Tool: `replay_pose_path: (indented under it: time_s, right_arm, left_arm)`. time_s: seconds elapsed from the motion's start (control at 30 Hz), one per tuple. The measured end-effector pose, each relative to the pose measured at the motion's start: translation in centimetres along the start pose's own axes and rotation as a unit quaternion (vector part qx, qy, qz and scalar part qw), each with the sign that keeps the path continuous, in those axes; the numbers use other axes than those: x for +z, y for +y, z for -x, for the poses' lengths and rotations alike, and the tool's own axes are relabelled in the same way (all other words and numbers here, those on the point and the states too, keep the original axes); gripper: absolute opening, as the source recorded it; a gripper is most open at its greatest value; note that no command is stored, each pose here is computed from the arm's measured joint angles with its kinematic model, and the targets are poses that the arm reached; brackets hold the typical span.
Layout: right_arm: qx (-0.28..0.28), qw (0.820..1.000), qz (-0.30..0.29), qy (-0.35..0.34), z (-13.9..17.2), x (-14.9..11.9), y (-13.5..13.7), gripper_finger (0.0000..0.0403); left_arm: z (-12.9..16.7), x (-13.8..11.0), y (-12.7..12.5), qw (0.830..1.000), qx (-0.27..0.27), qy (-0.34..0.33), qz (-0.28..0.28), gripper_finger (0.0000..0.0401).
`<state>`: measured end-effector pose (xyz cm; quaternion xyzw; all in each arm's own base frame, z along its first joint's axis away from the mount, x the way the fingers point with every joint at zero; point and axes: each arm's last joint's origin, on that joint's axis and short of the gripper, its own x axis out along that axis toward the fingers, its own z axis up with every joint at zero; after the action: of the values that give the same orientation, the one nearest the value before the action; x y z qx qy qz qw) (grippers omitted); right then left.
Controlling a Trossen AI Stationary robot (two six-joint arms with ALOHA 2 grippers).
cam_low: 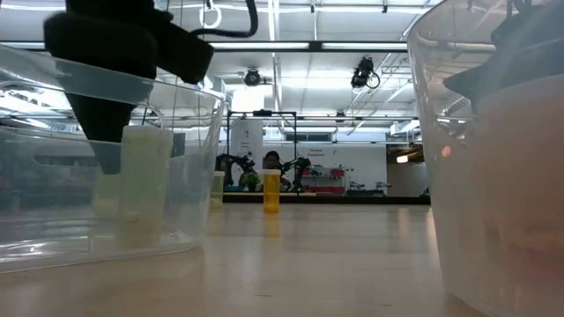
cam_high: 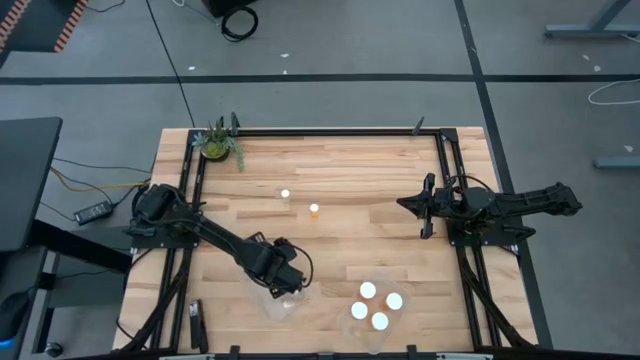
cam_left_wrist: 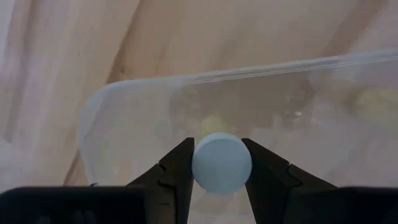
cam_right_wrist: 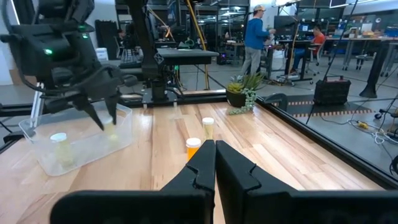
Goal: Pick and place medicine bottles into bin by pill shape (circle, oval)
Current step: Put the small yellow pill bottle into the left transparent bin
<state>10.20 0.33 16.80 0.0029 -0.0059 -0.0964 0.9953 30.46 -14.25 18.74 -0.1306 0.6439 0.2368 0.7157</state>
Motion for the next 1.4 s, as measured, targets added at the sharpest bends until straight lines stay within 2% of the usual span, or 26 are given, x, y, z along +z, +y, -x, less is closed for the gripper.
replay_pose_path:
  time_s: [0.27, 0.6, 1.03, 1.4]
  right_arm:
    - [0.000, 1.000, 0.000, 0.000, 0.0, 0.0, 0.0, 0.0019]
    - [0.000, 1.000, 0.000, 0.000, 0.0, 0.0, 0.0, 0.0019]
    - [0.000, 1.000, 0.000, 0.000, 0.0, 0.0, 0.0, 0.0019]
    - [0.000, 1.000, 0.000, 0.000, 0.0, 0.0, 0.0, 0.0019]
  left_arm:
    - [-1.6, 0.4, 1.1, 1.000, 0.010, 0.017, 0.012, 0.0139]
    - [-1.3, 0.6, 1.2, 0.999, -0.007, 0.024, 0.020, 0.0123]
    - [-1.3, 0.6, 1.4, 0.999, 0.003, 0.031, 0.031, 0.0201]
    - [-0.7, 0.7, 1.4, 0.999, 0.004, 0.031, 0.033, 0.0224]
